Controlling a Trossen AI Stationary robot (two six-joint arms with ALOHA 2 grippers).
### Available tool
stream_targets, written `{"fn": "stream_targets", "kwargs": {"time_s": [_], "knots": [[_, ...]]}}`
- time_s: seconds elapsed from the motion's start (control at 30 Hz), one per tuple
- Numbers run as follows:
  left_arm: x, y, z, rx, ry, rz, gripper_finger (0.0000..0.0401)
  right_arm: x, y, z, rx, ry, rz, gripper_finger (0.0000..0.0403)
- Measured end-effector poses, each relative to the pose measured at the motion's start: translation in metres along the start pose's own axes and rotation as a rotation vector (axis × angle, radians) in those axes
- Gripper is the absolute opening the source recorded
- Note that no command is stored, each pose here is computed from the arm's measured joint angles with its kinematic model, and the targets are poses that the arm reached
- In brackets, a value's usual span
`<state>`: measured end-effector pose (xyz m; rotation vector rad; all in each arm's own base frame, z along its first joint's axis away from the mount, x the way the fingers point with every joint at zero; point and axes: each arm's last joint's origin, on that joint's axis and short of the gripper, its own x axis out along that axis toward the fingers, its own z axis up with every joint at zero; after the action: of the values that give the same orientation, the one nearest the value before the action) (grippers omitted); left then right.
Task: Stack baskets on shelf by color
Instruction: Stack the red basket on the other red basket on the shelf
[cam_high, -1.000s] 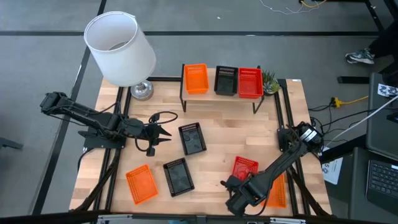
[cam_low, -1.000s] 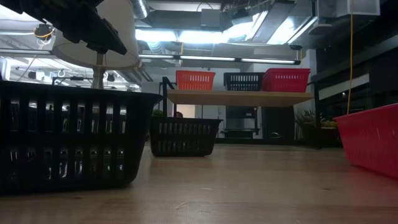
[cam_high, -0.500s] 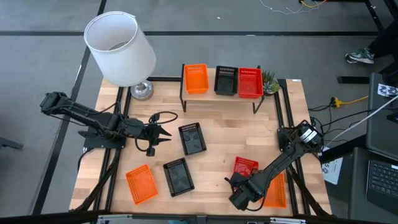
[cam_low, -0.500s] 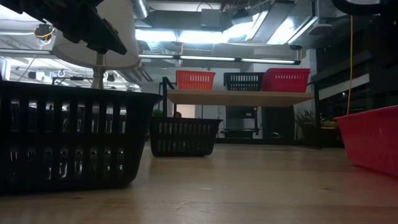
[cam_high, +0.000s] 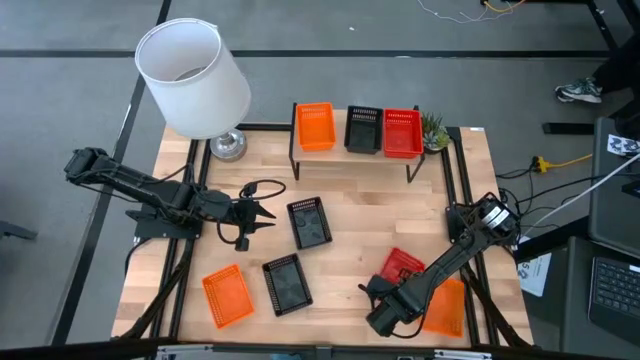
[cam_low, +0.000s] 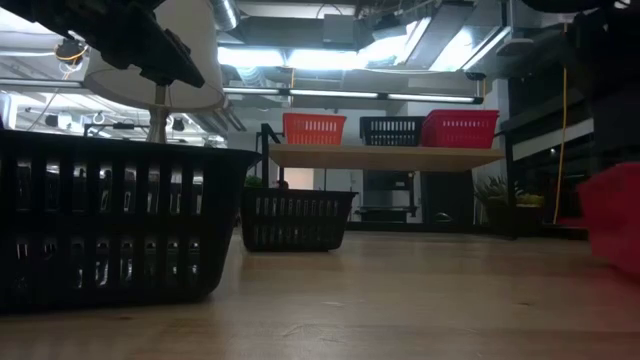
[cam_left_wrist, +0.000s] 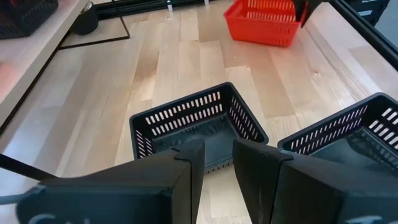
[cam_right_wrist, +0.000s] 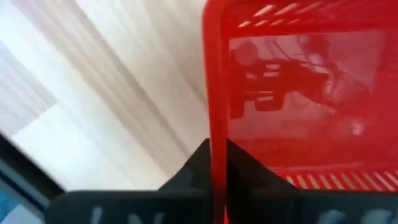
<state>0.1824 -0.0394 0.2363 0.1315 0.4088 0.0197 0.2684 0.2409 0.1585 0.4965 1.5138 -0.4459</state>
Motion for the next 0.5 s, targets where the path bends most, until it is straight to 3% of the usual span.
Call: {"fn": "stream_targets", "kwargs": {"time_s": [0.13,0.3,0.43,0.5], "knots": [[0.000,0.000,0.000,0.000,0.000,0.000,0.0076,-0.019,0.004,0.004,-0.038,-0.062,-0.036,0.0003],[0.000,0.000,0.000,0.000,0.000,0.000,0.0076,-0.071,0.007,0.011,-0.133,-0.138,-0.141,0.0002],[0.000,0.000,0.000,0.000,0.001,0.000,0.0076,-0.122,0.002,0.015,-0.226,-0.304,-0.265,0.0001],[0.000,0.000,0.000,0.000,0.001,0.000,0.0076,-0.142,0.002,0.019,-0.293,-0.430,-0.268,0.0001]]}}
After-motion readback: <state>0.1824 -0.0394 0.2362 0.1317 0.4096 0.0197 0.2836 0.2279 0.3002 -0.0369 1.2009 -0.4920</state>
